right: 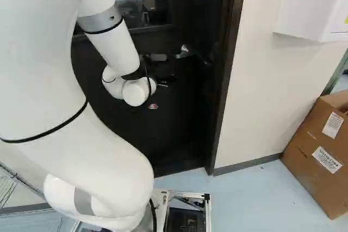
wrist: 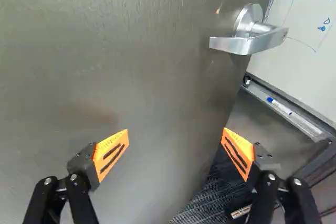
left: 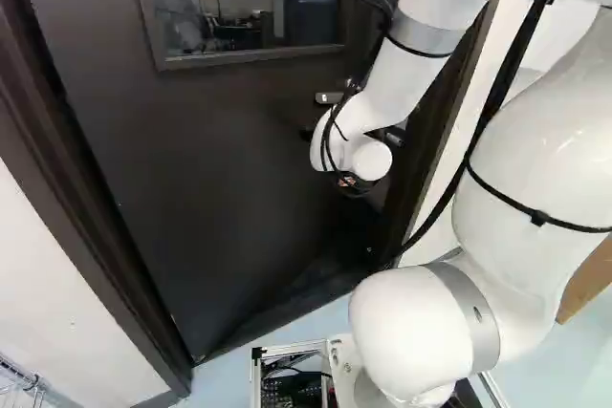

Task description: Open the door and move inside

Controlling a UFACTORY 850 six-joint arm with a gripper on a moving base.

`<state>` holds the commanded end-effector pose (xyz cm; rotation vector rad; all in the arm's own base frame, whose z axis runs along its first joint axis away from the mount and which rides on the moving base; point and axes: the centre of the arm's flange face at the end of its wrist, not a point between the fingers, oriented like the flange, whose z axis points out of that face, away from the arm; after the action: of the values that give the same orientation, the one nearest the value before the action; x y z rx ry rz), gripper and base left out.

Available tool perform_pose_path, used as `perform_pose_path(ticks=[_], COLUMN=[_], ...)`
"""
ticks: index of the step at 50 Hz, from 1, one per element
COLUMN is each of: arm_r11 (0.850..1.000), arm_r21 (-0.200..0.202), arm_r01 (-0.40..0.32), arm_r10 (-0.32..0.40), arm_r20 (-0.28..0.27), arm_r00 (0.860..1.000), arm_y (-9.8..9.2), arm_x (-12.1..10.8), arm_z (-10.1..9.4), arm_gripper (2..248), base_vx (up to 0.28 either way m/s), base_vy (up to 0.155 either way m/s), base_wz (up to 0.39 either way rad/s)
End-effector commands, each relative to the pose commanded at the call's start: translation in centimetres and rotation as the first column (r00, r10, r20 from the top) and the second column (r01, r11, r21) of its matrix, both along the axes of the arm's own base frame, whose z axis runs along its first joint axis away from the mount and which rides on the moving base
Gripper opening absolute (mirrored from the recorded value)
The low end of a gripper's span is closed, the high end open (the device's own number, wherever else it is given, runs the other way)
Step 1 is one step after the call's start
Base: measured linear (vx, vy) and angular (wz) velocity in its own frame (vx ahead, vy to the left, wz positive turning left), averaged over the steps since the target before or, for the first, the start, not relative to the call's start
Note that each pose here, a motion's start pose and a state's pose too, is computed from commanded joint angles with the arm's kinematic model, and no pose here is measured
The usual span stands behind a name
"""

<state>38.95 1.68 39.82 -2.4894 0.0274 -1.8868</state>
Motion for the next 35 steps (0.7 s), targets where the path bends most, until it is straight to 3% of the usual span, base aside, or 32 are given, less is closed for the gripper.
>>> perform_pose_path(ticks=[35], arm_r11=[0.999], arm_r21=[0.051], arm_r01=[0.005], arm_r10=[-0.003], arm_r20=[-0.039], arm_r00=[0.999], arm_y=[3.6], arm_x=[0.1], arm_z=[-0.3], arm_gripper=[247], base_vx=[0.0], base_vy=[0.0], base_wz=[0.0])
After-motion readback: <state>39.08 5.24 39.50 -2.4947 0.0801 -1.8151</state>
